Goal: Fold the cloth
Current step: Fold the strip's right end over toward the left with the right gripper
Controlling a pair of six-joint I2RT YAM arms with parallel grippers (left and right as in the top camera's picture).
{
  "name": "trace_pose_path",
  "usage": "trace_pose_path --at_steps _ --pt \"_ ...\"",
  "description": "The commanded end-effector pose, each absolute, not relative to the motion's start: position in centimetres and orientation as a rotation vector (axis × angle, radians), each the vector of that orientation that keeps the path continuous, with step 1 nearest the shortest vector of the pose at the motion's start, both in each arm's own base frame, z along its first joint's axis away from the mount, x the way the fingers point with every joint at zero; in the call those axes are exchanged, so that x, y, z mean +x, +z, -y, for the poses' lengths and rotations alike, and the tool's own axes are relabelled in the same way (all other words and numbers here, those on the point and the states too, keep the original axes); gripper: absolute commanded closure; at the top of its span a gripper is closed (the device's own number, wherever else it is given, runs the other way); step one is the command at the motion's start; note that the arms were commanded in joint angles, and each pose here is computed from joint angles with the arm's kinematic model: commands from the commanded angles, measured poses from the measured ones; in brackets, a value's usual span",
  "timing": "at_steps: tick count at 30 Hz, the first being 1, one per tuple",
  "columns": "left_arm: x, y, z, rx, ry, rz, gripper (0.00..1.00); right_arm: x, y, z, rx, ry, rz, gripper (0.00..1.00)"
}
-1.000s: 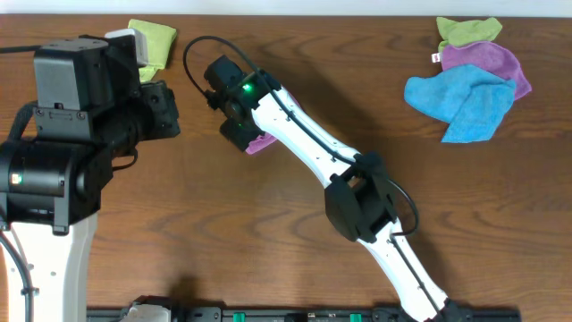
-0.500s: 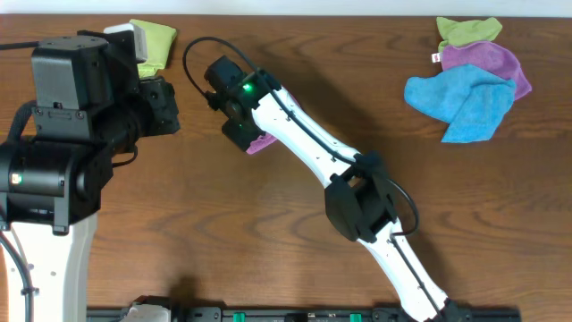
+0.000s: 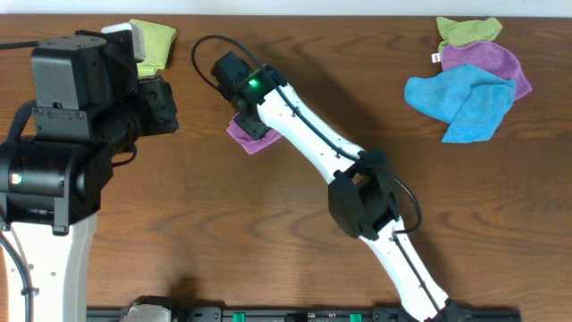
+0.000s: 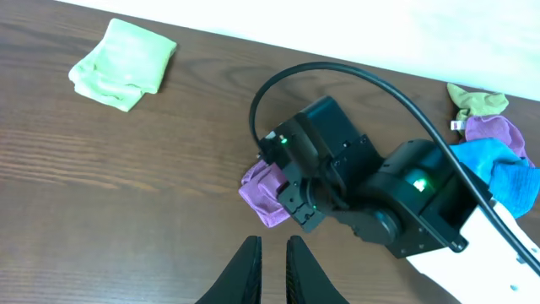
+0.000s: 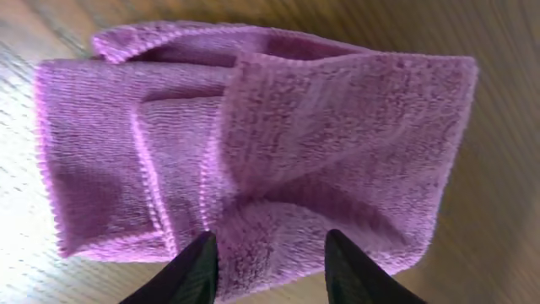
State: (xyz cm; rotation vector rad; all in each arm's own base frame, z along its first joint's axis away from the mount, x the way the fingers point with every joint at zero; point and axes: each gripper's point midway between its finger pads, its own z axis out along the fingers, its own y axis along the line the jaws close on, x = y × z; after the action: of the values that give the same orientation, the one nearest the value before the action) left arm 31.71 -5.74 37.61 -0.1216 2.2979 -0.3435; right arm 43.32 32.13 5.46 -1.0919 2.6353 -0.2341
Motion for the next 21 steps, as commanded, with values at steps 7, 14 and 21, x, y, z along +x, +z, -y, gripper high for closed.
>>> trace_pose_path --at_steps 7,14,21 --pt "31.6 38.0 5.5 -0.115 -0.328 -2.285 0.88 42.1 3.9 -31.8 -1.124 -0.21 -2.683 0.6" --pt "31.7 38.1 5.5 -0.114 -0.329 -2.277 0.87 41.9 3.7 -31.9 -1.131 -0.203 -2.689 0.93" --pt "31.9 38.4 5.5 -0.112 -0.327 -2.264 0.88 41.7 4.0 -32.7 -1.116 -0.158 -2.688 0.99"
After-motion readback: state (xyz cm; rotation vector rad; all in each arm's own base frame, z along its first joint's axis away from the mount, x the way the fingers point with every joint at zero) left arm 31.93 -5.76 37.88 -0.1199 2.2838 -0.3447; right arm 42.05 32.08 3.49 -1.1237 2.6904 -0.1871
